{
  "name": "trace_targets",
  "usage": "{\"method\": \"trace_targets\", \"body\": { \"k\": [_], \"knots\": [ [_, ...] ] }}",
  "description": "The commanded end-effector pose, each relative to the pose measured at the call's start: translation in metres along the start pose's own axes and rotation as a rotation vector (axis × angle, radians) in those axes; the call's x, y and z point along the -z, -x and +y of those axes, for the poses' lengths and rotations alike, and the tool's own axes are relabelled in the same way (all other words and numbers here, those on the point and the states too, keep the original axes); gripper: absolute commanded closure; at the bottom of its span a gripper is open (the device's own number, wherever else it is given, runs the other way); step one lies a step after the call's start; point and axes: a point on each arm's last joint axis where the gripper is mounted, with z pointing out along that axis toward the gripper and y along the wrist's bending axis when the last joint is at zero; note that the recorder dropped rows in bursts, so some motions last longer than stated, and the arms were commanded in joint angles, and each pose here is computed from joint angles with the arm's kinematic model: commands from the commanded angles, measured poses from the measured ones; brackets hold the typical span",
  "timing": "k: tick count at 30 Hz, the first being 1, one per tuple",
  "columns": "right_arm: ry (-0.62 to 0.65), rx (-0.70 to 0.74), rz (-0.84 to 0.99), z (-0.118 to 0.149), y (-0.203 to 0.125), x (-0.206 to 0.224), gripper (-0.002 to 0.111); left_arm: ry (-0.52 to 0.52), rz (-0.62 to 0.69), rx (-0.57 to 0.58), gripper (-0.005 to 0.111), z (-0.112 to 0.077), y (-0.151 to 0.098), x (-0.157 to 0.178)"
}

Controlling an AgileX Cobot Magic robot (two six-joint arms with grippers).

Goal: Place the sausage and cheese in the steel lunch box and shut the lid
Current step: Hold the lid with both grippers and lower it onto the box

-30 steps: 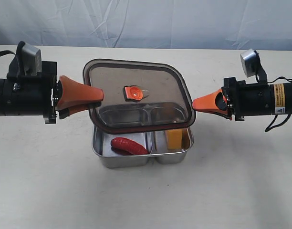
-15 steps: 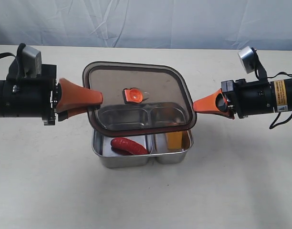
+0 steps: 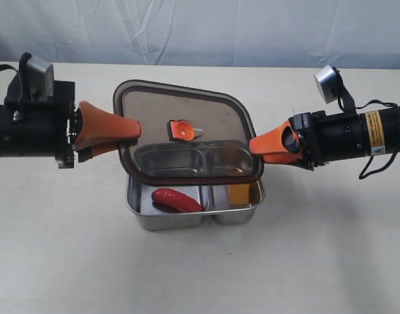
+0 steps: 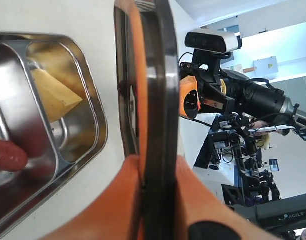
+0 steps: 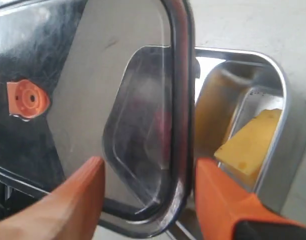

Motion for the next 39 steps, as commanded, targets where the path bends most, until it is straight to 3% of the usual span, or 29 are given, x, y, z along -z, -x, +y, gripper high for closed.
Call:
{"method": "trace_targets", "body": {
  "k": [1, 5, 12, 14, 19, 21, 24, 29, 33, 39],
  "knots": [
    [0.057, 0.006, -0.005, 0.009, 0.002, 0.000, 0.053, -0.068, -0.067, -0.015, 0.107, -0.023, 0.002, 0.006],
    [0.041, 0.000, -0.022, 0.007, 0.004, 0.000, 0.053, -0.069, -0.061, -0.046, 0.107, -0.032, -0.001, 0.009],
    [0.086, -0.015, -0.067, 0.011, 0.008, 0.001, 0.056, -0.052, -0.031, -0.046, 0.107, -0.032, -0.004, 0.009],
    [0.091, -0.002, -0.074, 0.012, 0.008, 0.001, 0.067, -0.053, -0.033, -0.045, 0.107, -0.032, -0.004, 0.009],
    [0.092, 0.020, -0.082, 0.016, 0.010, 0.003, 0.108, -0.041, -0.012, -0.057, 0.107, -0.031, -0.006, 0.009],
    [0.088, 0.018, -0.060, 0.017, 0.008, 0.003, 0.109, -0.012, 0.035, -0.079, 0.107, -0.028, -0.010, 0.009],
    [0.081, -0.033, -0.018, 0.016, 0.004, 0.003, 0.109, 0.188, 0.072, -0.086, 0.107, -0.010, -0.013, 0.011],
    [0.042, -0.107, 0.042, 0.013, -0.001, 0.003, 0.109, 0.340, 0.032, -0.058, 0.107, 0.011, -0.018, 0.015],
    [0.064, -0.094, 0.045, 0.020, -0.001, 0.004, 0.109, 0.395, 0.017, -0.035, 0.107, 0.021, -0.022, 0.016],
    [0.062, 0.002, 0.082, 0.047, -0.003, -0.008, 0.109, 0.383, -0.012, -0.019, 0.107, 0.030, -0.020, 0.005]
  ]
}}
